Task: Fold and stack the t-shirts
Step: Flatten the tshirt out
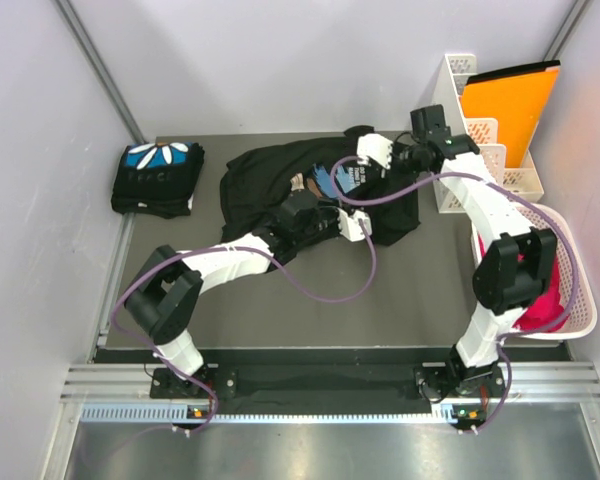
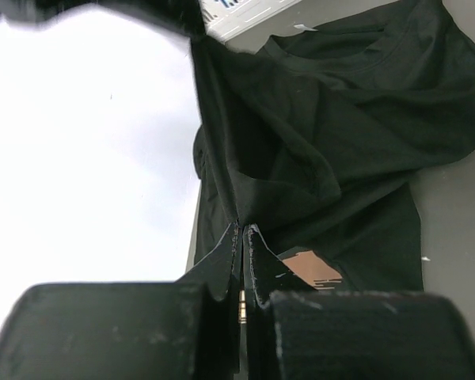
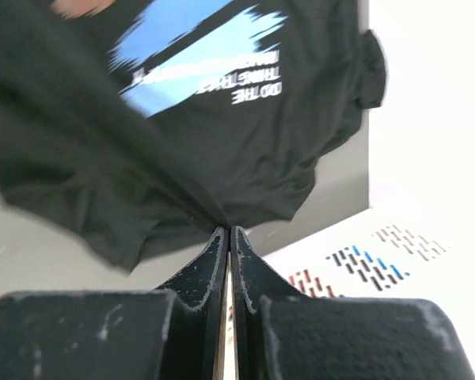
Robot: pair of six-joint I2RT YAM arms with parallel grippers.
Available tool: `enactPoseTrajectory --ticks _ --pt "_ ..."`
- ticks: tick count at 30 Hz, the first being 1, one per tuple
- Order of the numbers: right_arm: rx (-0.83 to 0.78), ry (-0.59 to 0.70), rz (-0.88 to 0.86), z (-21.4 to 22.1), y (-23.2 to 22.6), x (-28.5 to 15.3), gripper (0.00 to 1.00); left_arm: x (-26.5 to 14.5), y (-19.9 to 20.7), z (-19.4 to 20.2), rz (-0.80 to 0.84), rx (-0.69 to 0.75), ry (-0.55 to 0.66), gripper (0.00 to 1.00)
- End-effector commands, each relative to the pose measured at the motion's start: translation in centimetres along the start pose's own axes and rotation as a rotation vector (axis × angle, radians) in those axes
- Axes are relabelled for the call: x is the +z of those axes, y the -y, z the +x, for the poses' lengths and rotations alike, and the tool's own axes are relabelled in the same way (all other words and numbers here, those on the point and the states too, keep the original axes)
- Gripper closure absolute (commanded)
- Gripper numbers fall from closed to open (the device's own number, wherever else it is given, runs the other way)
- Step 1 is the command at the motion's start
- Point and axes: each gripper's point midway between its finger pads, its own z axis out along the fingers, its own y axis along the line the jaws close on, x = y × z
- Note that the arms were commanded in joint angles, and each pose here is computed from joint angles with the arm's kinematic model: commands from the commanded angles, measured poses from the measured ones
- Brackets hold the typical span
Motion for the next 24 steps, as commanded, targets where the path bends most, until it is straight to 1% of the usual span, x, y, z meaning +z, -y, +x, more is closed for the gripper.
enactPoseTrajectory --ticks 1,5,8,11,14,18,19,21,22,24 --pt "-0.099 -0.02 -0.079 0.3 -2.8 -3.6 1.0 -1.7 -2.7 -1.8 -0.074 0.005 0.045 1.0" --pt "-0.073 -0.035 -0.221 1.5 -6.9 -3.8 1.0 -2.1 -3.0 -1.9 -0.084 0.012 0.047 1.0" --pt "-0.046 -0.006 -0.285 1.4 -9.4 -3.9 1.0 -2.4 -3.1 -1.9 -0.087 0.013 0.045 1.0" --pt "-0.016 0.033 -0.346 1.1 -11.5 -4.1 1.0 -2.7 -3.1 -1.9 -0.09 0.021 0.045 1.0" --pt "0.018 0.029 -0.348 1.5 -12.3 -3.5 1.0 -3.0 -3.2 -2.0 -0.092 0.022 0.045 1.0" --pt "0.079 -0.003 -0.274 2.1 -11.1 -2.6 0.77 -3.3 -3.1 -2.0 -0.09 0.028 0.046 1.0" --pt "0.086 -0.002 -0.25 2.0 -10.5 -2.5 0.69 -3.3 -3.2 -2.0 -0.09 0.028 0.046 1.0" --pt "0.14 -0.019 -0.217 2.3 -10.0 -2.1 0.6 -3.3 -3.1 -2.1 -0.089 0.028 0.047 1.0" --pt "0.155 -0.017 -0.18 2.2 -9.2 -1.8 0.59 -3.3 -3.1 -2.0 -0.089 0.026 0.048 1.0" --pt "0.229 -0.02 -0.172 2.4 -9.3 -1.4 0.59 -3.4 -3.1 -2.1 -0.091 0.026 0.047 1.0"
